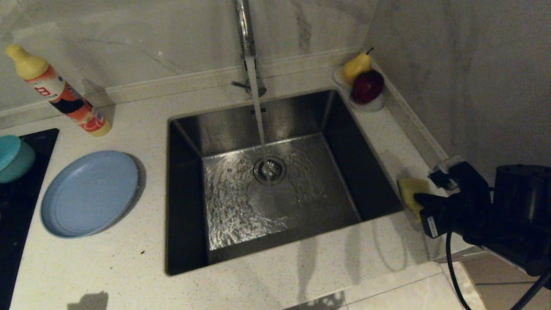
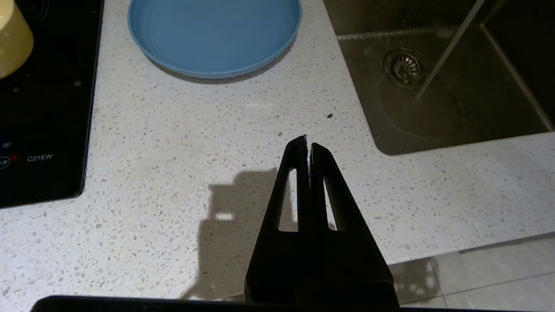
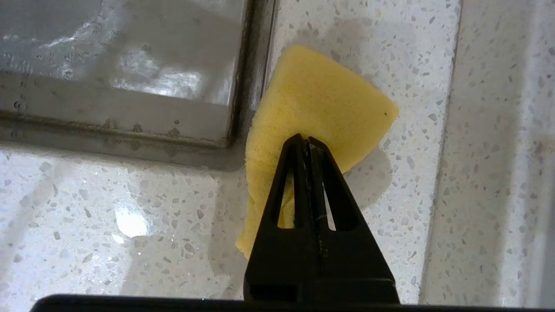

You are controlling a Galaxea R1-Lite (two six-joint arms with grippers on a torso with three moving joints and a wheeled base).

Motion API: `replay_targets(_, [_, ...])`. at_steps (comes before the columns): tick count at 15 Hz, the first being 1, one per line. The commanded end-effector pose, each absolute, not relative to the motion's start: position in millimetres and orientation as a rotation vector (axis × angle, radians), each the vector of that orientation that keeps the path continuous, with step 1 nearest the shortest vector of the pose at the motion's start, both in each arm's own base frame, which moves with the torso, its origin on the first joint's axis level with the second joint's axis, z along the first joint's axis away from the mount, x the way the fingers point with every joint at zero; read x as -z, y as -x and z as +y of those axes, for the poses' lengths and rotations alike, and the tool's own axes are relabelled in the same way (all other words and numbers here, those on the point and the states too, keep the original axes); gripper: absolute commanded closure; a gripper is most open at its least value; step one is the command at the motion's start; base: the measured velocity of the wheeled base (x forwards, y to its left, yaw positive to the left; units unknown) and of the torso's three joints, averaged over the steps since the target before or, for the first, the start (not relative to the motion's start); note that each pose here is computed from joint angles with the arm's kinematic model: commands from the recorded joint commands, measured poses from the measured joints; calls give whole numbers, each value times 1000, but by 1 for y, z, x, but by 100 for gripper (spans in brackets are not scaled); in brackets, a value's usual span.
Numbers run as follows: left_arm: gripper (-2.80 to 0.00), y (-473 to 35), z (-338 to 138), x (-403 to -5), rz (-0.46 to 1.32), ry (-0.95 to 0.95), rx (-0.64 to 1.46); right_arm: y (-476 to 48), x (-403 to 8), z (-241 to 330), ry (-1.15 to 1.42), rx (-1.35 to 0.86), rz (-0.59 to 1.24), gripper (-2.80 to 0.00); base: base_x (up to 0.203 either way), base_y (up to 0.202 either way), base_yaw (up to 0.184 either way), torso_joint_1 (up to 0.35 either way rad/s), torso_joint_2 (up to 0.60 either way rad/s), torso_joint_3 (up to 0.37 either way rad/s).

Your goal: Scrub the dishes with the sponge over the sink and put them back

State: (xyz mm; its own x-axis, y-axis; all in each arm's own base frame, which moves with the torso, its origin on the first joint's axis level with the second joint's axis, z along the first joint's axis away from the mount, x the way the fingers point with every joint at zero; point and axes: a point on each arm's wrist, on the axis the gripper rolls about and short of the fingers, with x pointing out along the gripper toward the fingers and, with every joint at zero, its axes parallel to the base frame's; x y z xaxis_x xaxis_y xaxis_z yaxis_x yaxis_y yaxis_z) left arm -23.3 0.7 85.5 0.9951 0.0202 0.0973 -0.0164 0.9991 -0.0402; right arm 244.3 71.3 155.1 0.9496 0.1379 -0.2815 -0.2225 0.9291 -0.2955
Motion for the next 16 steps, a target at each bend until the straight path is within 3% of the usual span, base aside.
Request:
replay_targets(1, [0, 20, 1, -74, -57, 39, -20, -244, -152, 71, 337, -188, 269, 0, 0, 0, 0, 0, 0, 0])
replay_targets(16, [0, 20, 1, -74, -57, 39, -20, -243, -176, 69, 319, -162, 175, 0, 0, 0, 0, 0, 0, 0])
